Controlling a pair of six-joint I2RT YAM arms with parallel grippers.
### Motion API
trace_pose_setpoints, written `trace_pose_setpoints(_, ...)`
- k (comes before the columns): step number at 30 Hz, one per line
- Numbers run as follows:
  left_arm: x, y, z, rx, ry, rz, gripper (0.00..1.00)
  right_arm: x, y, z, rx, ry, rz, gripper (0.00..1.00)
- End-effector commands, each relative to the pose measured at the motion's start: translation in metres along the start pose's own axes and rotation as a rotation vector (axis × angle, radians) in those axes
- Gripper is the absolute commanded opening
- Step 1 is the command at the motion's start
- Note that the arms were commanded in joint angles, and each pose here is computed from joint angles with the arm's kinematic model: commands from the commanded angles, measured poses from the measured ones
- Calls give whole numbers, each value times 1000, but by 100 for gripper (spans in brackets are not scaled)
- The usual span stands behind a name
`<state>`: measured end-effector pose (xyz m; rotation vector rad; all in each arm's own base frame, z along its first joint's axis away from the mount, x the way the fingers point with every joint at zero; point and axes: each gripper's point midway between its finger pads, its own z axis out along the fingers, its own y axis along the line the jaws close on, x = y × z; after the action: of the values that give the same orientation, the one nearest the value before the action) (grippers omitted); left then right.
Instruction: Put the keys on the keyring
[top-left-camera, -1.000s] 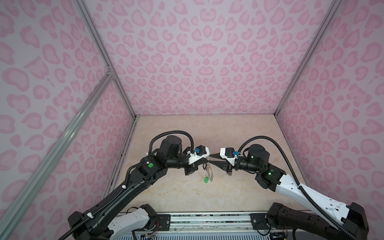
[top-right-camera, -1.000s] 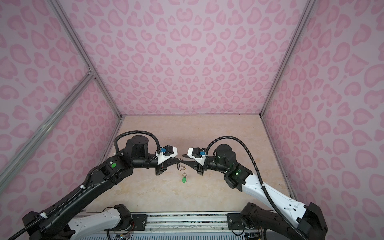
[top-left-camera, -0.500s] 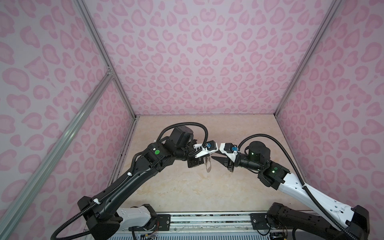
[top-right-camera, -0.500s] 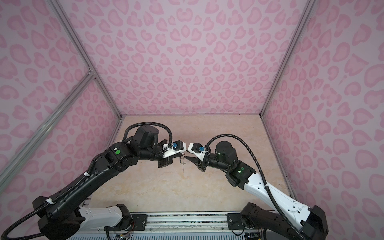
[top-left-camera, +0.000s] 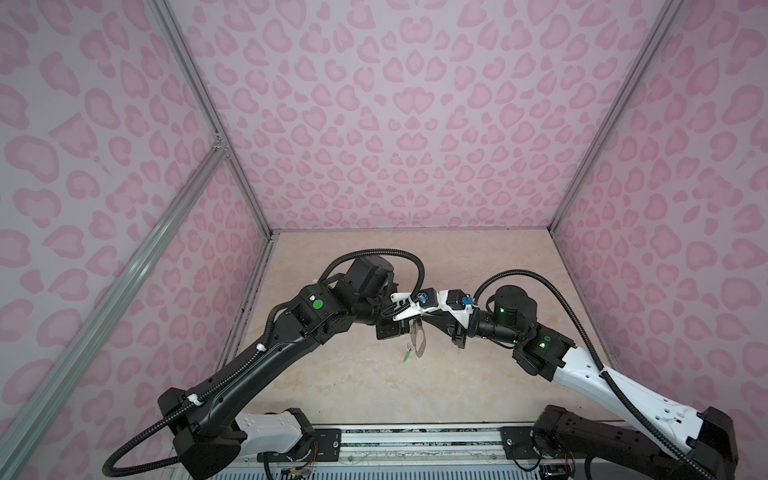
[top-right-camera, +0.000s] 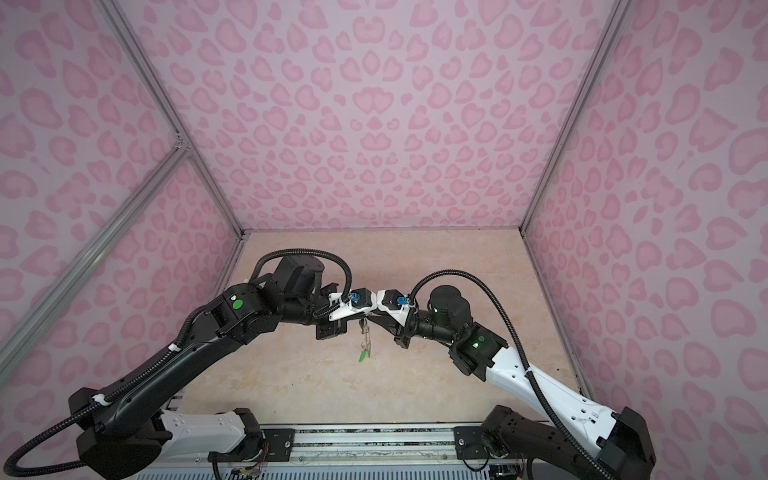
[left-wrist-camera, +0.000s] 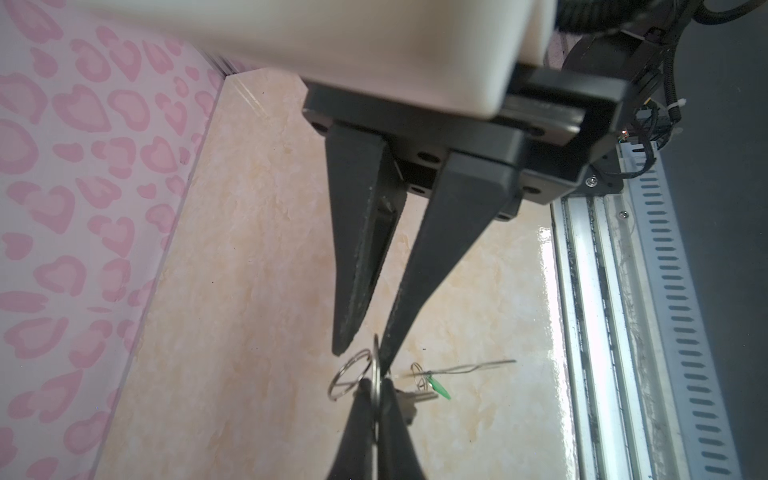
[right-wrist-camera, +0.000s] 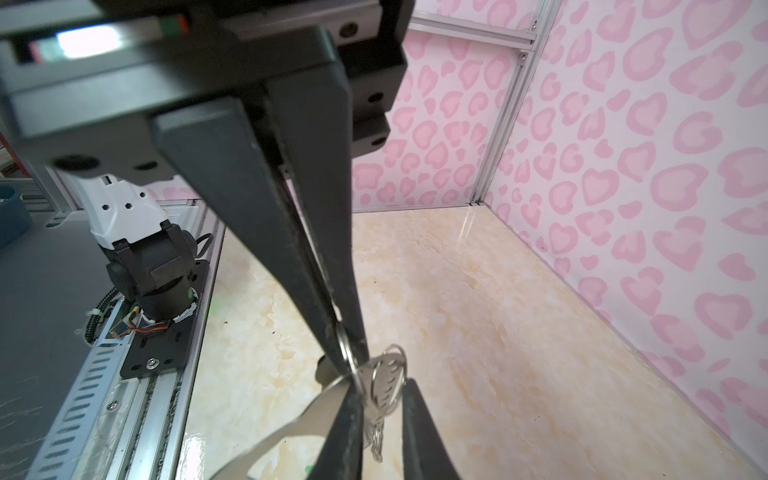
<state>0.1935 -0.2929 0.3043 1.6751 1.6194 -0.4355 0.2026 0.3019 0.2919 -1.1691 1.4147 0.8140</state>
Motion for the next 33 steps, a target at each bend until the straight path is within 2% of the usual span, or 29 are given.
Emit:
trace_pose_setpoints(1,3,-3,0,13,18,14,3,-20,8,-2,-42,-91,-30,22)
trace_pose_setpoints(6,3,-3,0,12,18,16,3,-20,7,-6,-18,-103,-40,29)
trace_pose_setpoints(9,2,-4,1,18,13,16,3,-17,8,-7,-22,-90,-45,29)
trace_pose_setpoints(20,1,-7,2,28,6,24,3,-14,11,-3,-52,-87,-40,15)
trace_pose_setpoints(27,1,-9,2,38,2,25,3,-14,11,-4,-45,-92,-54,0)
trace_pose_setpoints(33,1,-8,2,28,-5,22,4,-13,12,-4,-46,-94,-50,0)
